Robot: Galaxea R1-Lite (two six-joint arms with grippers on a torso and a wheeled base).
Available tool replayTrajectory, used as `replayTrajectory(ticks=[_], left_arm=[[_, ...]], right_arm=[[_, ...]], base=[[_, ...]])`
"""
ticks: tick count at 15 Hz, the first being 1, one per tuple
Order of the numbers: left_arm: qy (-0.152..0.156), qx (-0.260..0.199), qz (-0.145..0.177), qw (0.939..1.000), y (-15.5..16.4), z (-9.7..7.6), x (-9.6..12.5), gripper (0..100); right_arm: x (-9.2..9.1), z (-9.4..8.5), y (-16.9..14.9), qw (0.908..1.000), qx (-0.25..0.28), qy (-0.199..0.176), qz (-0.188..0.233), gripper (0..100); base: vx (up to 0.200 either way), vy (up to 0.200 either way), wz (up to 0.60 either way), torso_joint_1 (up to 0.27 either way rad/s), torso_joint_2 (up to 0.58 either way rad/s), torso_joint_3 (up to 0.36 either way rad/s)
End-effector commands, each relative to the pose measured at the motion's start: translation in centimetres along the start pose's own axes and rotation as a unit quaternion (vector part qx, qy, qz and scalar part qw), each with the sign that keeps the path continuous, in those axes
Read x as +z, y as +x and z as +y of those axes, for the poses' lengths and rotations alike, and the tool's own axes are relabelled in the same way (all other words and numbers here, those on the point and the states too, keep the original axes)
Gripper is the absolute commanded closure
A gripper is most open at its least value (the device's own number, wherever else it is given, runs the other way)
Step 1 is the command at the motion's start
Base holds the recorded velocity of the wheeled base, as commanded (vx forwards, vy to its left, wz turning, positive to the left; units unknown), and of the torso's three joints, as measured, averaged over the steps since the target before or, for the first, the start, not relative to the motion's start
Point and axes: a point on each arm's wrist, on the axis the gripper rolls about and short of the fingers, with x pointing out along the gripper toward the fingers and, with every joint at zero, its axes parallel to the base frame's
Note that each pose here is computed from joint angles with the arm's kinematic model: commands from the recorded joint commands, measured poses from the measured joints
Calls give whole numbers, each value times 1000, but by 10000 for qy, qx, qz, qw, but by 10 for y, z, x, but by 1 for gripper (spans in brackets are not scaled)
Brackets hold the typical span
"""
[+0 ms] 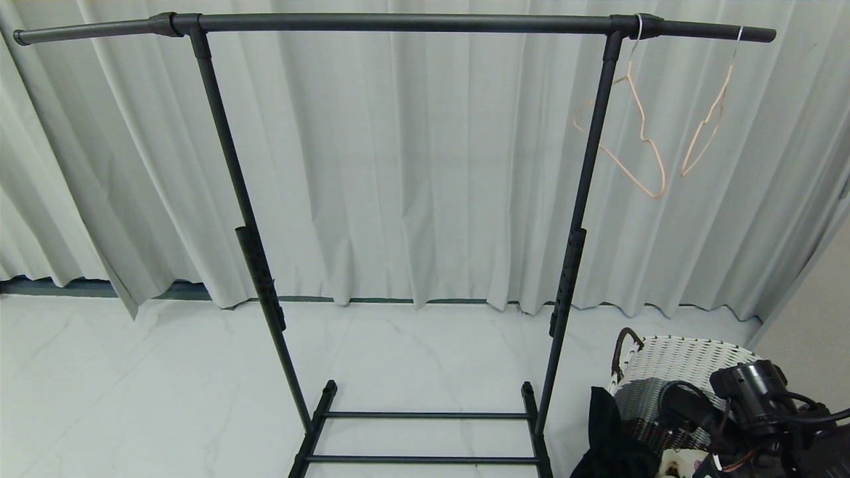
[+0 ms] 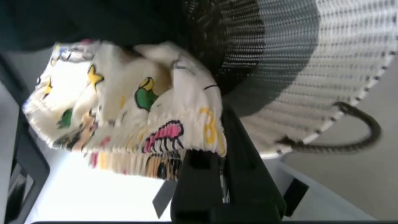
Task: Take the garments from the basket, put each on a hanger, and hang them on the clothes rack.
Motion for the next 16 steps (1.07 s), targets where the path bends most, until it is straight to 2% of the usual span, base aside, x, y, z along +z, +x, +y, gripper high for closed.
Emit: replayTrajectory(ticks=[1,3,8,9,14,16], left_arm=[[49,-8,-1,10000,0,0,0,0],[49,-8,-1,10000,0,0,0,0],[64,-8,-1,10000,0,0,0,0],[156,-16,-1,9999,0,0,0,0],[187,-16,-1,9998,0,0,0,0],[179,-16,-1,9998,0,0,0,0]], right_arm=[[-5,-4,-31,9992,-200,42,-344,100],[-10,-3,-68,9980,-223,-48,-586,100],[-4,-31,-178,9944,-286,-12,-1015,100],[-4,-32,-196,9928,-267,-41,-1165,100],[17,-42,-254,9832,-138,-354,-1787,100],[27,-45,-268,9803,-88,-457,-1921,100]], base=[[0,0,0,0,0,0],[0,0,0,0,0,0],[0,0,0,0,0,0],[-200,0,0,-7,2,2],[-200,0,0,4,0,2],[-200,0,0,5,2,2]])
